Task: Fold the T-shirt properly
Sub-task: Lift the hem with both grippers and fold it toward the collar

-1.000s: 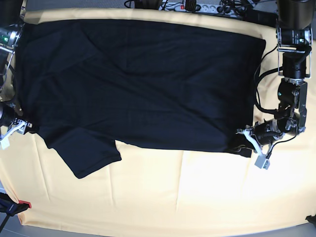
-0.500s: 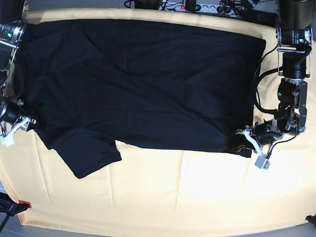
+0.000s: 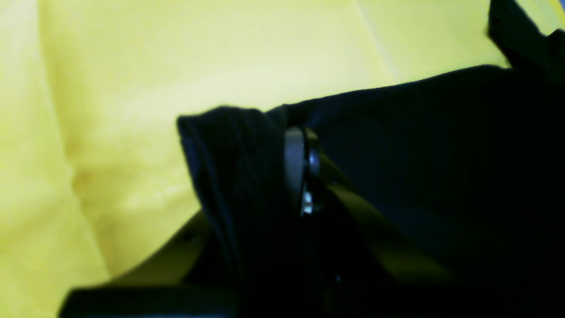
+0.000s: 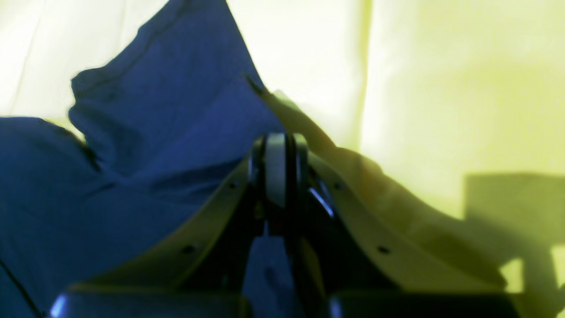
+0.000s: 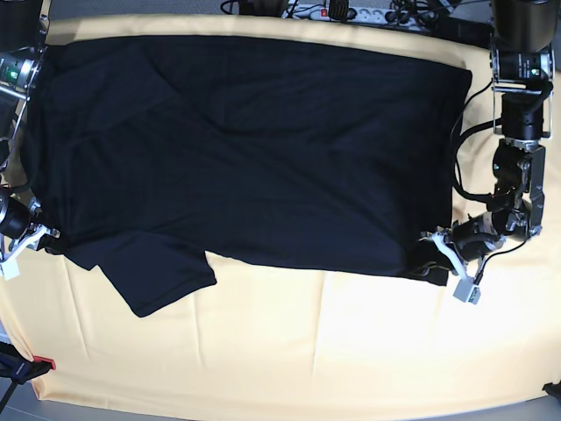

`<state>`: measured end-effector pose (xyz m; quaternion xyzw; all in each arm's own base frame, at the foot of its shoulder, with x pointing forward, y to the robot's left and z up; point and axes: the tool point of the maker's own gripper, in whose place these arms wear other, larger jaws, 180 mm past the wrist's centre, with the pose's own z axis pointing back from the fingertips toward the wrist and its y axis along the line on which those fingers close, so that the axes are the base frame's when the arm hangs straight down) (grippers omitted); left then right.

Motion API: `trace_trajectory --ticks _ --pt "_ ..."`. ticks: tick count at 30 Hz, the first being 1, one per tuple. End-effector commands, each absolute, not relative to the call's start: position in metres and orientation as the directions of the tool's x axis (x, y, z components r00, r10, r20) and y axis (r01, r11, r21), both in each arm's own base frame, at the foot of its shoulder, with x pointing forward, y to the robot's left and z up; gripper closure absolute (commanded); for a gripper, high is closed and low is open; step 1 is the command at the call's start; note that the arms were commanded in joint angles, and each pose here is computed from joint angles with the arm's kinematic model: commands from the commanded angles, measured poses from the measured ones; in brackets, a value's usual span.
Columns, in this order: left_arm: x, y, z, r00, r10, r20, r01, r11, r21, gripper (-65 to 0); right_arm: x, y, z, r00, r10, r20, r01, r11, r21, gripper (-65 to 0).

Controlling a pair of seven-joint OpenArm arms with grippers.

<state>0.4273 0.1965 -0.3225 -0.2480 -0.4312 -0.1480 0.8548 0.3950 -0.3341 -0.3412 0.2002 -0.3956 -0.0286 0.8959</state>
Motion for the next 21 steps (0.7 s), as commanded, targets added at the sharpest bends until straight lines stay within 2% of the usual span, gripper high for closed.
trace_trajectory --ticks 1,5,11,18,21 --pt "0.442 0.204 -0.295 0.512 -0.024 0.859 0.477 0.839 -0.261 0.0 0.407 -0.346 -0.316 0.626 -0.205 0.752 -0.122 0.927 0.354 0.0" --pt "0.446 0.206 -0.291 0.481 -0.031 0.876 0.477 0.848 -0.232 0.0 0.409 -0.349 -0.314 0.614 -0.2 0.764 -0.119 0.933 0.339 0.0" --pt "0.453 0.208 -0.281 0.409 -0.035 0.912 0.485 0.855 -0.185 0.0 0.422 -0.352 -0.298 0.539 -0.221 0.813 -0.123 0.934 0.335 0.0" --pt "0.465 0.208 -0.258 0.306 -0.053 0.951 0.511 0.852 -0.117 0.0 0.442 -0.351 -0.273 0.503 -0.172 0.847 -0.151 0.948 0.282 0.0" --pt "0.472 0.208 -0.246 0.281 -0.056 0.958 0.512 0.853 -0.1 0.0 0.452 -0.344 -0.269 0.506 -0.095 0.857 -0.182 0.96 0.214 0.0"
